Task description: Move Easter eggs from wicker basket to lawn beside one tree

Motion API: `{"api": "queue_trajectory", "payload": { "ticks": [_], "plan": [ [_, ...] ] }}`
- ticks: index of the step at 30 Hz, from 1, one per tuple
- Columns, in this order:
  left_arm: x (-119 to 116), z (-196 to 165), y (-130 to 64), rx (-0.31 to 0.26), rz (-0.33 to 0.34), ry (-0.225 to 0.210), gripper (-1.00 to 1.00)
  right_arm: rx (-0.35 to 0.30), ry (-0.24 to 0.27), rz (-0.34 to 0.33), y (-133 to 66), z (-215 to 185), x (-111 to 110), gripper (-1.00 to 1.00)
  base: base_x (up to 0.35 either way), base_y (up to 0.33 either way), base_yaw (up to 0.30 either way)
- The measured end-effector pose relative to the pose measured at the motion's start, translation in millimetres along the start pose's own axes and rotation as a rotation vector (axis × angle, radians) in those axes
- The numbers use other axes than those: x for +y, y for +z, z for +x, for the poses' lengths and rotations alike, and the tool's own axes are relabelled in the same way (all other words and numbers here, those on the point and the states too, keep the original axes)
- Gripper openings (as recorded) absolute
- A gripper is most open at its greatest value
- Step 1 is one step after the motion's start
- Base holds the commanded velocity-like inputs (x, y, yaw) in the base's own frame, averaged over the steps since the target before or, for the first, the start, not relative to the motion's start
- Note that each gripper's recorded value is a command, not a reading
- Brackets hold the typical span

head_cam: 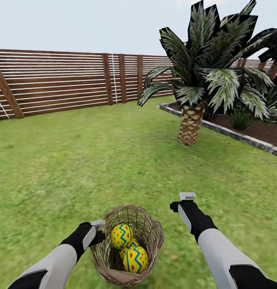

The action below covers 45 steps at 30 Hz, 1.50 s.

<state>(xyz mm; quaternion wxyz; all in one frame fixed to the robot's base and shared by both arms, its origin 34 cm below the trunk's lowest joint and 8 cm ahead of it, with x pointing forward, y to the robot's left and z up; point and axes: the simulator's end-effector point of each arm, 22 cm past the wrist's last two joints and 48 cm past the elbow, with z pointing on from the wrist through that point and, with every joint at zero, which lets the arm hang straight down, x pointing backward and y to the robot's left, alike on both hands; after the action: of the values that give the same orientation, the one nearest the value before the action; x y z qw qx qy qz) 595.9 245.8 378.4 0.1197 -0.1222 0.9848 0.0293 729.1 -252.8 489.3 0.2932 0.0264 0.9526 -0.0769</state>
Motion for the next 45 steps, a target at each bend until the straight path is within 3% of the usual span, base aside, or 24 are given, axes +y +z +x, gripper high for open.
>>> {"api": "queue_trajectory", "payload": {
  "ticks": [6, 17, 18, 24, 30, 43, 45],
  "plan": [
    [0.7, 5.4, 11.8, 0.0, 0.0, 0.0, 1.0, 0.0, 0.001, 0.0, 9.0, 9.3, 1.1, 1.0, 0.0, 0.0, 0.0],
    [4.3, 4.2, 12.2, -0.002, -0.004, -0.005, 1.0, 0.0, 0.003, 0.001, 9.0, 9.4, 0.8, 1.0, 0.0, 0.0, 0.0],
    [4.5, 4.2, 12.2, -0.002, -0.004, -0.005, -1.0, 0.001, 0.003, 0.001, 9.1, 9.4, 0.4, 1.0, 0.0, 0.0, 0.0],
    [4.2, -4.2, 12.3, -0.043, -0.002, -0.021, -1.0, 0.001, 0.004, 0.0, 9.1, 9.4, 0.8, 1.0, 0.0, 0.0, 0.0],
    [3.0, -4.6, 12.1, -0.045, -0.001, -0.021, -1.0, 0.001, 0.004, 0.0, 9.1, 9.4, 0.8, 1.0, 0.0, 0.0, 0.0],
    [3.2, -16.6, -13.3, -0.045, -0.003, -0.024, -1.0, 0.0, 0.002, -0.004, -10.9, -10.5, 1.4, 1.0, 0.0, 0.0, 0.0],
    [4.0, -18.6, -17.2, -0.047, -0.009, -0.008, -1.0, -0.002, 0.003, -0.003, -13.8, -14.2, 0.0, 1.0, 0.0, 0.0, 0.0]
  ]
}}
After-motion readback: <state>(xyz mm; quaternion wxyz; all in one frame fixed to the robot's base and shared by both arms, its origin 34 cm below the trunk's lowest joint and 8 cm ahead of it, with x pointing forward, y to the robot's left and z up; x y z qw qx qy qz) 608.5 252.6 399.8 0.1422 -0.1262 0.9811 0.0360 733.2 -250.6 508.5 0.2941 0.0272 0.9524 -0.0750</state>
